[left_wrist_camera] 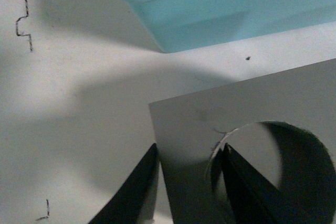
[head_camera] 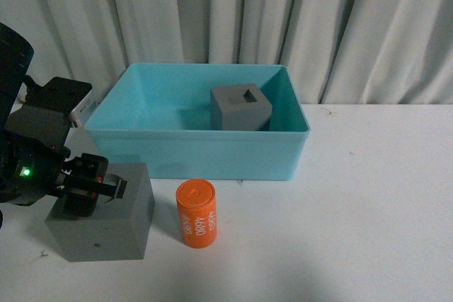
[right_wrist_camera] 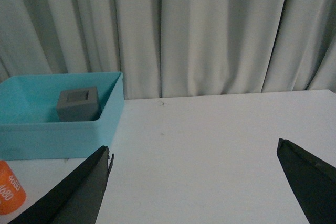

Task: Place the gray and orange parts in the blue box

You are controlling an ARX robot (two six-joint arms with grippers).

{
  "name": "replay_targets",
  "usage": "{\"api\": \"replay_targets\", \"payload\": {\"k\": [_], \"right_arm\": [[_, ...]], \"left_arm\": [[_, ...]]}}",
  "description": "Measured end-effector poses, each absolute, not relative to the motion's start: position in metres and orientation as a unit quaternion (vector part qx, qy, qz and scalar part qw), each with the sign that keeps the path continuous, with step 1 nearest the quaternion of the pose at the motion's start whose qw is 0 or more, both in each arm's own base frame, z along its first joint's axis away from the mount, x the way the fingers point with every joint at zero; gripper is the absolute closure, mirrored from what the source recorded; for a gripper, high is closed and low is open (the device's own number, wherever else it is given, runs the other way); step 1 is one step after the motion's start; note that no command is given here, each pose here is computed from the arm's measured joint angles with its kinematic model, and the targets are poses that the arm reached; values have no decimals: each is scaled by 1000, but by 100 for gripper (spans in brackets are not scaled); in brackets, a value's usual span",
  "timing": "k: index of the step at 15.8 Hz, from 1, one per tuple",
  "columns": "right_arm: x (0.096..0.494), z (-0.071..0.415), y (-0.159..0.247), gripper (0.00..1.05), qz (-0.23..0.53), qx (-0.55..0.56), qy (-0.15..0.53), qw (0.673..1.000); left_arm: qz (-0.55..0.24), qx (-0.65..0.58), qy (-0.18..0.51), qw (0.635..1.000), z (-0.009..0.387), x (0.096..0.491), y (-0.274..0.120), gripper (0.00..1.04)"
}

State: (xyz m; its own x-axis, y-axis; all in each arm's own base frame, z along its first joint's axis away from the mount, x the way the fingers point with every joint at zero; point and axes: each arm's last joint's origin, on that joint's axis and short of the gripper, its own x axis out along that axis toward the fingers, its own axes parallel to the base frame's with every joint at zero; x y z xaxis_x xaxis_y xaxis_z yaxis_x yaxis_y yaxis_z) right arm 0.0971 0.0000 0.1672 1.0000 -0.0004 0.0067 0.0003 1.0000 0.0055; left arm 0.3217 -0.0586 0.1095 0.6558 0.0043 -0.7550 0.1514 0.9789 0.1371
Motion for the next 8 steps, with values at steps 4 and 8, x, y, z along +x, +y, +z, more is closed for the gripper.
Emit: {"api": "replay_targets", "payload": {"k": [4, 8], "right_arm": [[97, 167, 0, 6, 0, 3, -3, 1000], [97, 167, 0, 6, 0, 3, -3, 1000]], "left_arm": [[-51, 81, 420, 902, 117, 317, -57, 84], [-60, 49, 441, 894, 143, 305, -46, 85]]}}
